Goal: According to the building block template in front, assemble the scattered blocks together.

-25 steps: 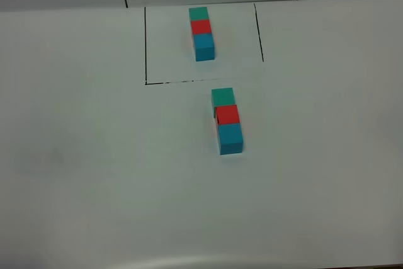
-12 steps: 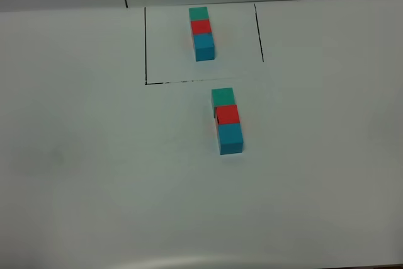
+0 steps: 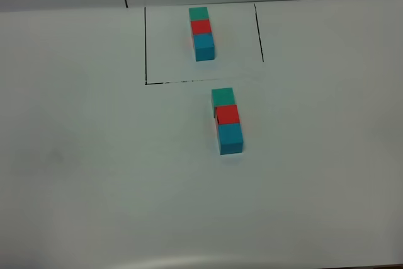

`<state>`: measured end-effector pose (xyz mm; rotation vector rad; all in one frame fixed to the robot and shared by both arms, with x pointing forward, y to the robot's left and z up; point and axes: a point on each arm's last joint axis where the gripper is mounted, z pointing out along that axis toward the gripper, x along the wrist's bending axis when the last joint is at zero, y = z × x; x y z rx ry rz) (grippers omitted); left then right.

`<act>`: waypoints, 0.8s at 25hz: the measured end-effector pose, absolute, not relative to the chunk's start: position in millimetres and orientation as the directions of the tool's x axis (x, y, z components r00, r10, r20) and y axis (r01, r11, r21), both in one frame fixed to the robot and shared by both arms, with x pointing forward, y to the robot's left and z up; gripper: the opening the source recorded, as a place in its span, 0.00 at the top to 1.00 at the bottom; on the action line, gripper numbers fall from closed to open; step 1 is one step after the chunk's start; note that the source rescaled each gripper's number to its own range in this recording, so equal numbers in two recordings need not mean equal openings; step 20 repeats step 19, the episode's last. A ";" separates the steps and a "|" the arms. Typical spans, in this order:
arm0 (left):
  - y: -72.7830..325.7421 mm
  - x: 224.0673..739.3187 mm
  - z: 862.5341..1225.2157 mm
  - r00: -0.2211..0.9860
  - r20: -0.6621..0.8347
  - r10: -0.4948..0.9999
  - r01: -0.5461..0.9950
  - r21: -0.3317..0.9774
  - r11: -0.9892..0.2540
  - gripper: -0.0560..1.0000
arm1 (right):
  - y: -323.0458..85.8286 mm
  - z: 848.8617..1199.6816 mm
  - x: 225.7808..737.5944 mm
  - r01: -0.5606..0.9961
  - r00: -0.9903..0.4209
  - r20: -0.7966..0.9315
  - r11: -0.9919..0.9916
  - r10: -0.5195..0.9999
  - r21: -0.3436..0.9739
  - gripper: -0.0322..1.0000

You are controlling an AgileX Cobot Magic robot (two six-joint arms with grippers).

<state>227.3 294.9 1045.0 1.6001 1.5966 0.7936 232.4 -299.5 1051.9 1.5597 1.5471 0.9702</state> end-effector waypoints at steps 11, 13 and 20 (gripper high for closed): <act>294.9 227.3 1045.0 0.039 -0.069 0.997 0.547 0.836 0.036 0.59 | -299.4 1051.9 232.4 0.455 -0.006 0.022 -0.016 1.000 0.890 0.07; 294.9 227.3 1045.0 0.039 -0.069 0.997 0.547 0.836 0.036 0.59 | -299.4 1051.9 232.4 0.455 -0.006 0.022 -0.016 1.000 0.890 0.07; 294.9 227.3 1045.0 0.039 -0.069 0.997 0.547 0.836 0.036 0.59 | -299.4 1051.9 232.4 0.455 -0.006 0.022 -0.016 1.000 0.890 0.07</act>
